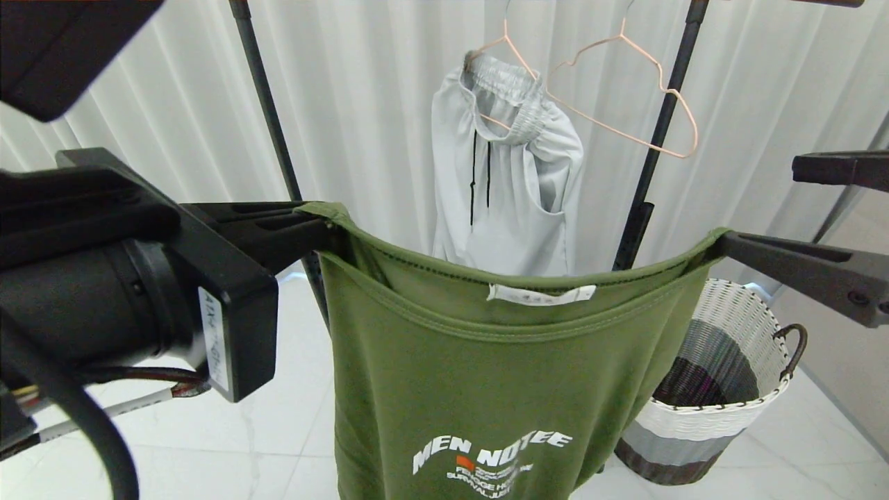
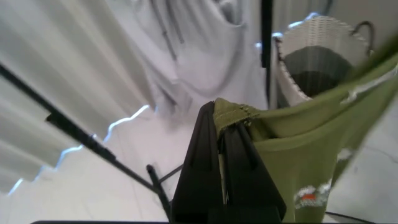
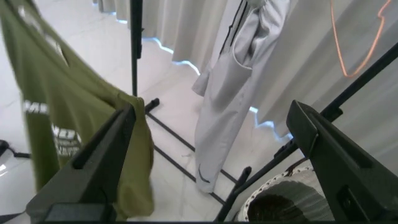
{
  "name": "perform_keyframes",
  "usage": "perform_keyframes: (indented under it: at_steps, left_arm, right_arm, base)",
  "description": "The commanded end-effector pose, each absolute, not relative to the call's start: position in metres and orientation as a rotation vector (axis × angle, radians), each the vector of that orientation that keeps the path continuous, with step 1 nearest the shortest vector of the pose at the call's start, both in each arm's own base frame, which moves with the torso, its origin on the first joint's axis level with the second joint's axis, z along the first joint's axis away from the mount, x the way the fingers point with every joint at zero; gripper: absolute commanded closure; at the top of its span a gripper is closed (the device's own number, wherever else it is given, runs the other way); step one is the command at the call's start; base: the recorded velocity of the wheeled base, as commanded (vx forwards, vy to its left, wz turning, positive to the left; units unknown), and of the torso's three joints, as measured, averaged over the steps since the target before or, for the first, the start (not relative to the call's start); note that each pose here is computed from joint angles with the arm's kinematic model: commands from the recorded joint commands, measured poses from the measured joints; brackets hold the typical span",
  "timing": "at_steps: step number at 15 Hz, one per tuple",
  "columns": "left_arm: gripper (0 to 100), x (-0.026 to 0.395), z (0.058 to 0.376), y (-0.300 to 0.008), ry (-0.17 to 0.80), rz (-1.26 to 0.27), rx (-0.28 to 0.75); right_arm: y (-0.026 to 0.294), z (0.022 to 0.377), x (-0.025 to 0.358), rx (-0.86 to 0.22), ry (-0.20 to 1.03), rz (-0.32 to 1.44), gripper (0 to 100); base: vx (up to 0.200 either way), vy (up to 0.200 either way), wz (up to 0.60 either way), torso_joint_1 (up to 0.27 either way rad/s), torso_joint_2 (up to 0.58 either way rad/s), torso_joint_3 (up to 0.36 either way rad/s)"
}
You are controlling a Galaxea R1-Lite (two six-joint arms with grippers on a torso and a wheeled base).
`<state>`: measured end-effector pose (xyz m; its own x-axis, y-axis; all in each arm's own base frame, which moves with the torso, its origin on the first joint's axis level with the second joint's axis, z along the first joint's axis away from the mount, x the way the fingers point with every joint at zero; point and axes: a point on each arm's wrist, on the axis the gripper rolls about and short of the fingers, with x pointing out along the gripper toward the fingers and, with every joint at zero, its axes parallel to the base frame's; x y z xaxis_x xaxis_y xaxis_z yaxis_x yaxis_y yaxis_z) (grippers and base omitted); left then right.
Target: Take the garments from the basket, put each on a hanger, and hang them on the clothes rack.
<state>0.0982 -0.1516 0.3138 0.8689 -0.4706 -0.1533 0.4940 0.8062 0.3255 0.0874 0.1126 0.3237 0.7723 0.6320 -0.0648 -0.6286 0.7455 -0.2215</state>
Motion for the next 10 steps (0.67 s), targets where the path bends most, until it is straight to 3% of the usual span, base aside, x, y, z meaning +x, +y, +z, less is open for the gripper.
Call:
perform_keyframes:
  at_steps: [1, 8, 10]
  left_arm:
    - [100, 0.108, 0.314, -0.143, 0.077, -0.446, 0.362]
    - [100, 0.11, 0.303, -0.138, 0.108, -0.376, 0.387]
    - [100, 0.106, 0.305, -0.133, 0.097, -0.377, 0.382]
  right_arm:
    - [0.099, 0.316, 0.077, -0.234, -0.022, 0.693, 0]
    - [0.092, 0.315, 0.073, -0.224, -0.03, 0.695, 0]
    - [0.093, 0.308, 0.084, -0.258, 0.028, 0.625, 0]
  base:
    - [0.0, 0.0, 0.0, 0.0, 0.0, 0.0]
    - [0.0, 0.0, 0.0, 0.0, 0.0, 0.0]
    - [0.0, 0.0, 0.0, 0.0, 0.0, 0.0]
